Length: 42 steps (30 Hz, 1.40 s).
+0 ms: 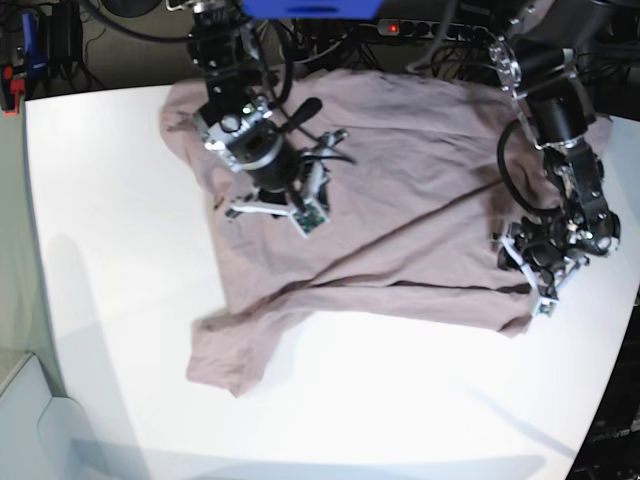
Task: Layout the t-shirt on the table in an organized manner, then fold the t-shirt properly
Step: 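Release the hem and move the right gripper onto the shirt middle, then grasp the shirt fabric with both grippers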
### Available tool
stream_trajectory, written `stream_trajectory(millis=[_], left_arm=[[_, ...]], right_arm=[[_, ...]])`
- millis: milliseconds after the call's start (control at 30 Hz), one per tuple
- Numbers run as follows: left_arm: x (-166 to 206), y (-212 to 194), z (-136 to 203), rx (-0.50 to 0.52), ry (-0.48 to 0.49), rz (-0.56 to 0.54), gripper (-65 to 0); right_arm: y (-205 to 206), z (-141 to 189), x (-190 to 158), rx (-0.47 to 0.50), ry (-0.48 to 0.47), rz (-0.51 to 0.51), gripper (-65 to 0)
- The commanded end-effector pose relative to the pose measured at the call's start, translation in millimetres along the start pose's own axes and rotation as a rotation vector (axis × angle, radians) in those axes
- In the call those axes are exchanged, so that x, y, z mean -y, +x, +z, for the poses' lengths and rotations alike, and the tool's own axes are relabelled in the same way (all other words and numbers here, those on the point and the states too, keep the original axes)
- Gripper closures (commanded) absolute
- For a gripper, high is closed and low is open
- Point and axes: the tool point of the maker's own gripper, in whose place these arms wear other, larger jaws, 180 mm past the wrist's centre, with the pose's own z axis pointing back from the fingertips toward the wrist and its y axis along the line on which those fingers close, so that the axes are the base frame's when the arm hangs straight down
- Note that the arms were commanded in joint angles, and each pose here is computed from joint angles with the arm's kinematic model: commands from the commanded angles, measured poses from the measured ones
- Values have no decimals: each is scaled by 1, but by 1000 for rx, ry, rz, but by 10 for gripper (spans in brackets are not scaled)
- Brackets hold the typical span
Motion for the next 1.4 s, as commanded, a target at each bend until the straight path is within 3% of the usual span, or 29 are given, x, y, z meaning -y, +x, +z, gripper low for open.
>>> stream_trajectory(millis=[0,133,233,433,633,800,1000,1233,1300,1367], left_arm=[[-9,16,6,46,16,-3,-204],[-13,-16,2,-26,13,7,-117],[-16,-40,2,-72,13,20,-81],[-6,-91,8,-162,5,12,-78],[13,-121,27,-200,15,-37,-78],[15,-110,50,-200,64,-94,-78],[10,-72,74,-127,137,-166,-80],[-6,-48,83,-83,186,-201,-86],[-14,-46,87,-85,204,-213,-138],[-24,-45,92,-84,227,-211,-235]], right_arm=[[26,1,-6,77,15,15,-70],[45,-3,-28,120,72,60,-70],[40,-13,-51,100,138,87,-70],[31,-38,-79,84,232,134,-70],[31,-56,-76,88,247,151,-70],[28,-68,-71,68,250,165,-70],[18,-67,-81,51,292,84,-70],[1,-63,-87,20,302,61,-70],[1,-62,-84,20,297,57,-70],[-1,-63,-79,16,286,45,-69]])
